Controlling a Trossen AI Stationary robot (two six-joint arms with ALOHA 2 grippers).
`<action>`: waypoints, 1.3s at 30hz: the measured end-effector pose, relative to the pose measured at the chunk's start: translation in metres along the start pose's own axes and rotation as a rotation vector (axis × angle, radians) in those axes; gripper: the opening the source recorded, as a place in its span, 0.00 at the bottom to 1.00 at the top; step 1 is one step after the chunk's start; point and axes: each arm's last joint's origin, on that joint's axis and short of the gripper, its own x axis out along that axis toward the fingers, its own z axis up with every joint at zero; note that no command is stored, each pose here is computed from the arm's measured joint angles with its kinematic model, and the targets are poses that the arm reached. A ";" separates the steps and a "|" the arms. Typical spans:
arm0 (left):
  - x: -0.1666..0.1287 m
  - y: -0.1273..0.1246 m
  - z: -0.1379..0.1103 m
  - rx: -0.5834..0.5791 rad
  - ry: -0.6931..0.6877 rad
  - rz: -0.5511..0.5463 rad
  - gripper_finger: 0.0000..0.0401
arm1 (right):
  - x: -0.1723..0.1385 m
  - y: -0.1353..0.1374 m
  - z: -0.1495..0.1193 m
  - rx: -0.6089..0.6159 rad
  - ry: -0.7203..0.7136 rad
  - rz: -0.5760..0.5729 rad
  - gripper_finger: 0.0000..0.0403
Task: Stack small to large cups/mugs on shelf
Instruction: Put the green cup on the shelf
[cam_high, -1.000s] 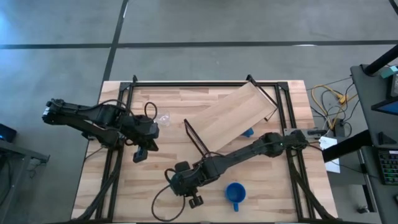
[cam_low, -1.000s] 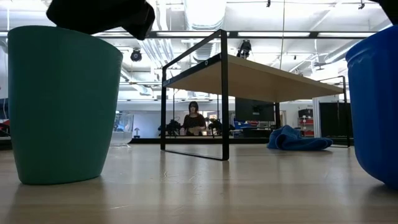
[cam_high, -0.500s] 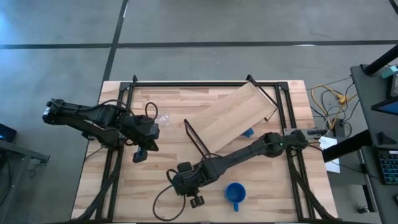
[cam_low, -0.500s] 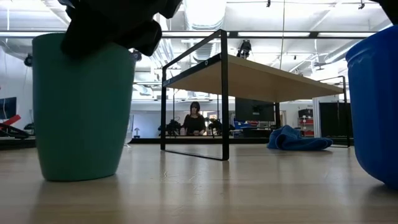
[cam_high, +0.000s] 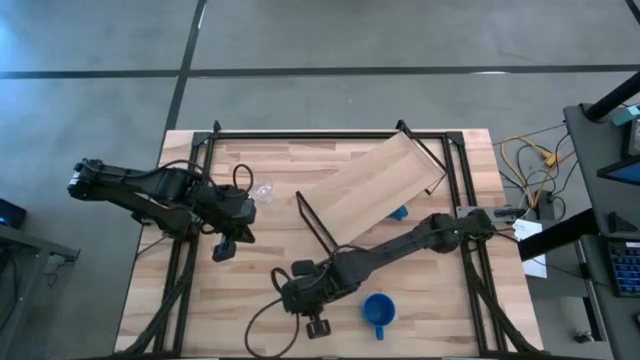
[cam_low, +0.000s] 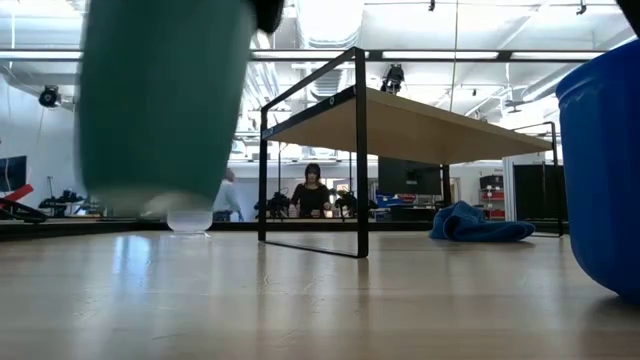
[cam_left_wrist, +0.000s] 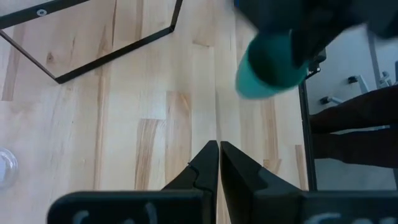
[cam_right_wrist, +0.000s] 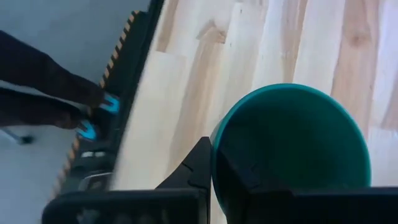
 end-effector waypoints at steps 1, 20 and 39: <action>0.000 0.000 0.000 0.009 0.000 0.000 0.00 | -0.009 0.003 -0.001 0.027 0.001 -0.001 0.02; 0.000 0.000 0.000 0.004 0.000 0.001 0.00 | -0.141 0.037 -0.052 0.614 0.132 -0.371 0.02; 0.000 0.000 0.000 0.003 -0.001 0.000 0.00 | -0.300 -0.072 -0.136 0.890 -0.213 -0.732 0.02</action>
